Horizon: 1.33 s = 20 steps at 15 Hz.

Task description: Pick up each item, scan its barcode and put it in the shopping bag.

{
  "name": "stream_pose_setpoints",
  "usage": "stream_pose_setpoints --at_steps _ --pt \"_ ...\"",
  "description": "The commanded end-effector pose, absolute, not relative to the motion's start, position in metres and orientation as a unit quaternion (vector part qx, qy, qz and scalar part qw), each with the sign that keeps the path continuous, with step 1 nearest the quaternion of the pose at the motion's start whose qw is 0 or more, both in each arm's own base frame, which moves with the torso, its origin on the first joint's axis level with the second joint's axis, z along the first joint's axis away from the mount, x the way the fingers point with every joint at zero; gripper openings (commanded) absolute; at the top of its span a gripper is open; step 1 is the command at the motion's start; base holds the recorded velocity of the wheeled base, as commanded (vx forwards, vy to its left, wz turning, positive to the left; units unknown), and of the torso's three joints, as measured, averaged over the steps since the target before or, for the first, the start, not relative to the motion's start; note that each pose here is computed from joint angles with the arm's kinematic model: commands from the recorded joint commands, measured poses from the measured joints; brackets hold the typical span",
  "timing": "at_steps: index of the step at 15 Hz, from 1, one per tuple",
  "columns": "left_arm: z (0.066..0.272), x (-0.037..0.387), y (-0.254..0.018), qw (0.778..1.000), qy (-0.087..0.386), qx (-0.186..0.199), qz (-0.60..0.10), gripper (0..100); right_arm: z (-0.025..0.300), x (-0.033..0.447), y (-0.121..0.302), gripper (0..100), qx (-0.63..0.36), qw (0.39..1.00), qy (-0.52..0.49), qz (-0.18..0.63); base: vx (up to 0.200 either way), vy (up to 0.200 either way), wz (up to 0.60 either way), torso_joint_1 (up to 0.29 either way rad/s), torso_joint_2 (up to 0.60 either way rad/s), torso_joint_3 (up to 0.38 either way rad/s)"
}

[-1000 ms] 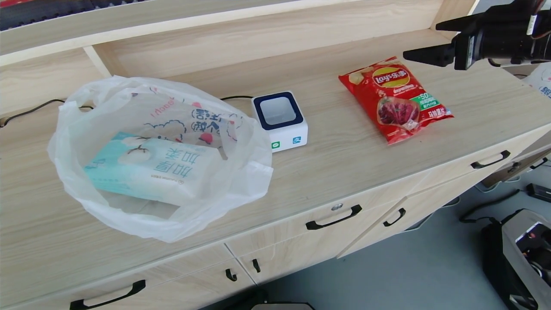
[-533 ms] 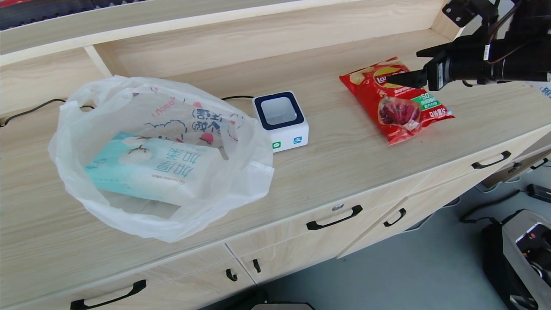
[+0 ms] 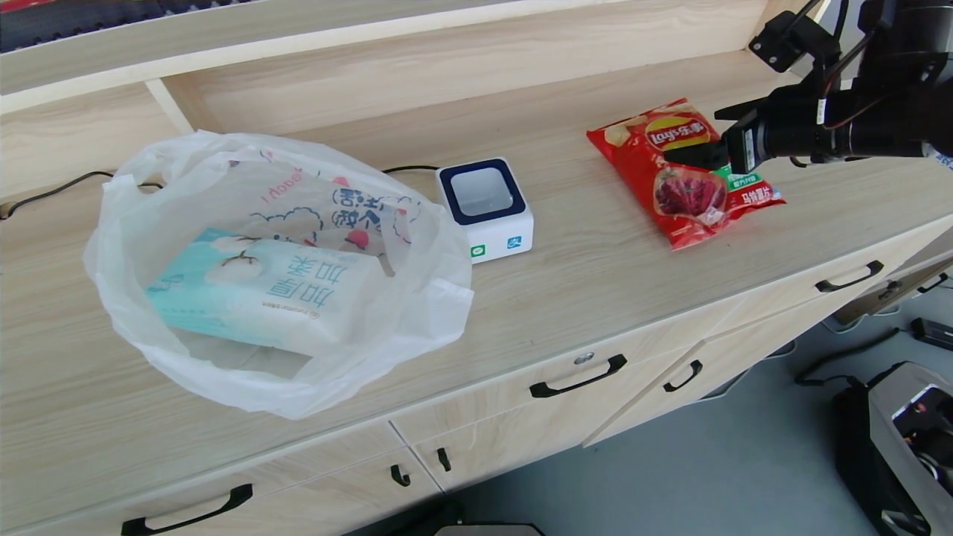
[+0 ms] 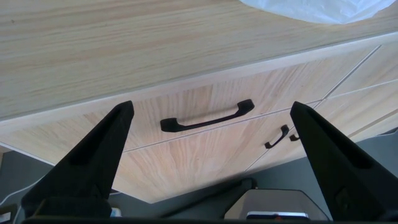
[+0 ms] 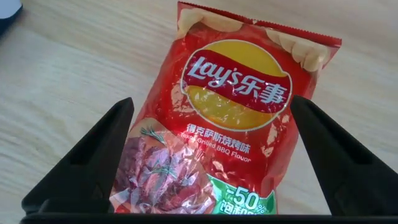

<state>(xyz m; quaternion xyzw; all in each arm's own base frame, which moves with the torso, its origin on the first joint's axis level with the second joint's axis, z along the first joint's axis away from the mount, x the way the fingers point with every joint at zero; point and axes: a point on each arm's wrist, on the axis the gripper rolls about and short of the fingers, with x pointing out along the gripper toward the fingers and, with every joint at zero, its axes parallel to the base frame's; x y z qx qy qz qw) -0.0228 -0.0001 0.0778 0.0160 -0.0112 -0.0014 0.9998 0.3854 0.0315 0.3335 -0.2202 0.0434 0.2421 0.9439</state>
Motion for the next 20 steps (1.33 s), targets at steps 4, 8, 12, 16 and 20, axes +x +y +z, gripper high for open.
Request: stream_pose_setpoints --at_steps 4,8,12,16,20 --pt "0.078 -0.023 0.0 1.0 -0.012 0.016 -0.001 100 0.328 0.388 0.03 100 -0.219 0.944 0.052 0.242 0.0 0.0 0.0 0.0 0.0 0.0" --pt "0.078 -0.023 0.0 1.0 -0.012 0.016 -0.001 100 0.319 0.394 0.032 100 -0.218 0.943 0.065 0.243 0.0 0.0 0.0 0.0 0.0 0.0" --pt "0.078 -0.023 0.0 1.0 -0.012 0.016 -0.001 100 0.309 0.402 0.029 100 -0.218 0.943 0.077 0.238 0.0 0.0 0.0 0.0 0.0 0.0" --pt "0.078 -0.023 0.0 1.0 -0.012 0.016 -0.001 100 0.31 0.407 0.018 100 -0.213 0.948 0.076 0.223 0.0 0.0 0.0 0.0 0.0 0.0" --pt "0.078 -0.023 0.0 1.0 -0.012 0.016 -0.001 100 0.32 0.398 0.017 100 -0.216 0.95 0.064 0.216 0.0 0.0 0.0 0.0 0.0 0.0"
